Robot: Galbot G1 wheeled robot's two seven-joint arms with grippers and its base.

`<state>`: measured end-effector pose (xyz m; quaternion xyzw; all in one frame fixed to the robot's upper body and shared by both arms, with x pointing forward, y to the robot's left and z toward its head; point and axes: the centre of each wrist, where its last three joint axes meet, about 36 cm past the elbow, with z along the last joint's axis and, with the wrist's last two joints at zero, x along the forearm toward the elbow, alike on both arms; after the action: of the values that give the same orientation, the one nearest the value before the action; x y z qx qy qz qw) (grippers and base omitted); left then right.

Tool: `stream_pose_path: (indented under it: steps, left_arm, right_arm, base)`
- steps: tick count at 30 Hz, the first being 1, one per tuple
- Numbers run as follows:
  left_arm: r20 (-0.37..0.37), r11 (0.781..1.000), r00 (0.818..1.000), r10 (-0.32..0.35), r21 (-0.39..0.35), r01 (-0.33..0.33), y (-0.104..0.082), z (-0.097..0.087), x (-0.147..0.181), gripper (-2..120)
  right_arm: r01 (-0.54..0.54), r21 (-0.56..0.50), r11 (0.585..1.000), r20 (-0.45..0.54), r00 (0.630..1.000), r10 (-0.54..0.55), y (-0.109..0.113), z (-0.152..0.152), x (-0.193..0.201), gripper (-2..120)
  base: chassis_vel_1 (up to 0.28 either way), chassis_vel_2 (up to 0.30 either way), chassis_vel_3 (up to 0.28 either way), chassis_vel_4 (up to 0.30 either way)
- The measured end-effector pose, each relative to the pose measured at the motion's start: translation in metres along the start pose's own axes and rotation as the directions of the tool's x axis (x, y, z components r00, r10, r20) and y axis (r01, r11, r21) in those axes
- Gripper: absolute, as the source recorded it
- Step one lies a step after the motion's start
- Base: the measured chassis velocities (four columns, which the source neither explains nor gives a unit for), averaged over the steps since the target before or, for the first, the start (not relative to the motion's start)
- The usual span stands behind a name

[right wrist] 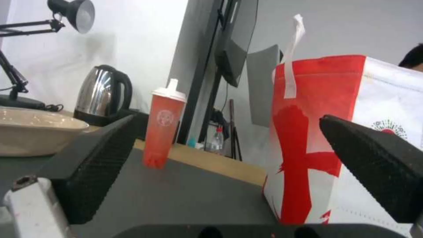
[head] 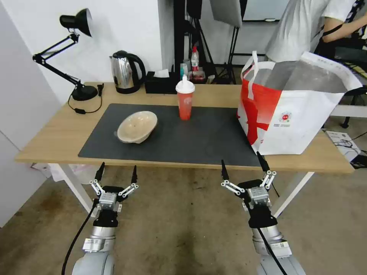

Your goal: Pick up the trash from the table and place it into the takeout bag.

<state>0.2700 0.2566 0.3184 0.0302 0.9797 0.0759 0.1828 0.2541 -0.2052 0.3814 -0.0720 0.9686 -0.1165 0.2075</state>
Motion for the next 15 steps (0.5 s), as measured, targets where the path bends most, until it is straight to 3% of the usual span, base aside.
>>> stream_pose_path:
  steps: [15]
  left_arm:
    - [0.002, 1.0, 1.0, -0.001, 0.001, 0.001, -0.0001, 0.0011, -0.0018, 100]
  right_arm:
    - [-0.003, 0.006, 1.0, -0.012, 1.0, 0.003, -0.0004, 0.0015, -0.0002, 100]
  base:
    - [0.0, 0.0, 0.0, 0.0]
